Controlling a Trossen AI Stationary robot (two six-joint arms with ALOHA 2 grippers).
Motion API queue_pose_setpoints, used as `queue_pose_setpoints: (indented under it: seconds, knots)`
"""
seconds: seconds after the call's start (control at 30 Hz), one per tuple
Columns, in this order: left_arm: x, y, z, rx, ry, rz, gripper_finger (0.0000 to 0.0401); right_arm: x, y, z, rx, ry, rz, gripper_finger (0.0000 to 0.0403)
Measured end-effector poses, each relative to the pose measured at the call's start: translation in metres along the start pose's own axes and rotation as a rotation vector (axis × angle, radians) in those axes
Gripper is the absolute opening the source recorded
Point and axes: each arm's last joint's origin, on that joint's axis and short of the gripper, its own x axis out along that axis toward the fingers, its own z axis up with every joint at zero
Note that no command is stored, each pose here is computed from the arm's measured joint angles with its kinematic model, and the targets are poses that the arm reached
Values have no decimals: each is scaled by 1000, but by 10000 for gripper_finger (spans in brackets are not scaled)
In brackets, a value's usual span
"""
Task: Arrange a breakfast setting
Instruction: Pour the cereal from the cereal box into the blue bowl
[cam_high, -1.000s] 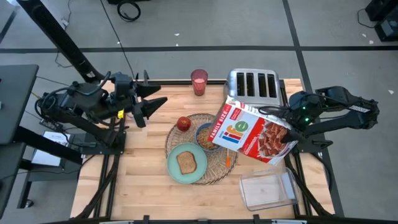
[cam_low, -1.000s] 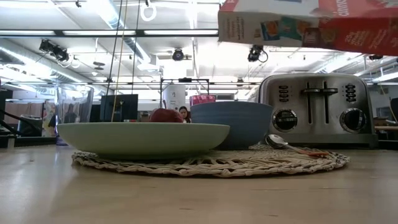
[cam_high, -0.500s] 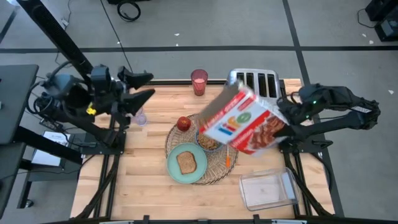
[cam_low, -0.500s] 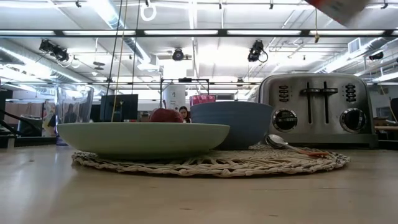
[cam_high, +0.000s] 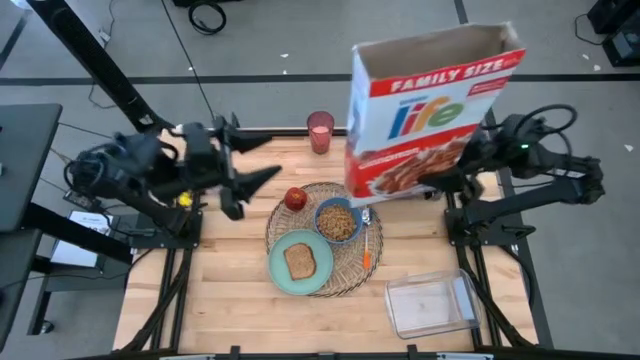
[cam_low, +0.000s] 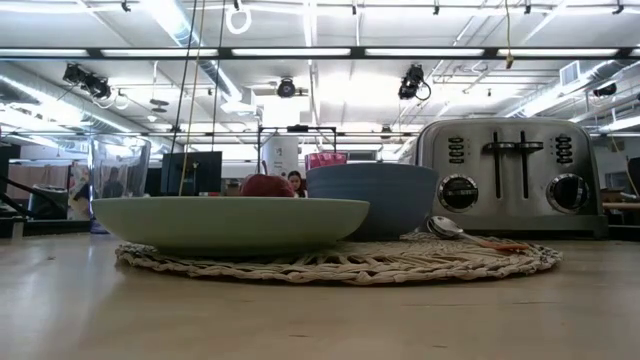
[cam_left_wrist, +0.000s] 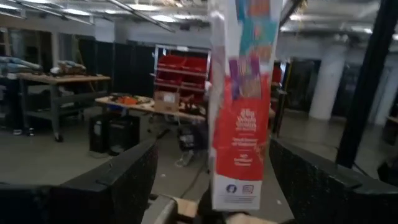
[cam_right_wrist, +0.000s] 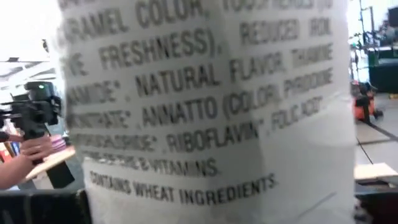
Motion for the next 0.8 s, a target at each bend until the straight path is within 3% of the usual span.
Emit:
queue_pose_setpoints:
  seconds: [0.37,0.8]
  knots:
    - [33,-15,-30,-10,82,-81,314,68,-25,-27,1,58,43,232]
    - [30,-20,-32,-74,125,-218,314,76,-29,-30,-41,45,40,232]
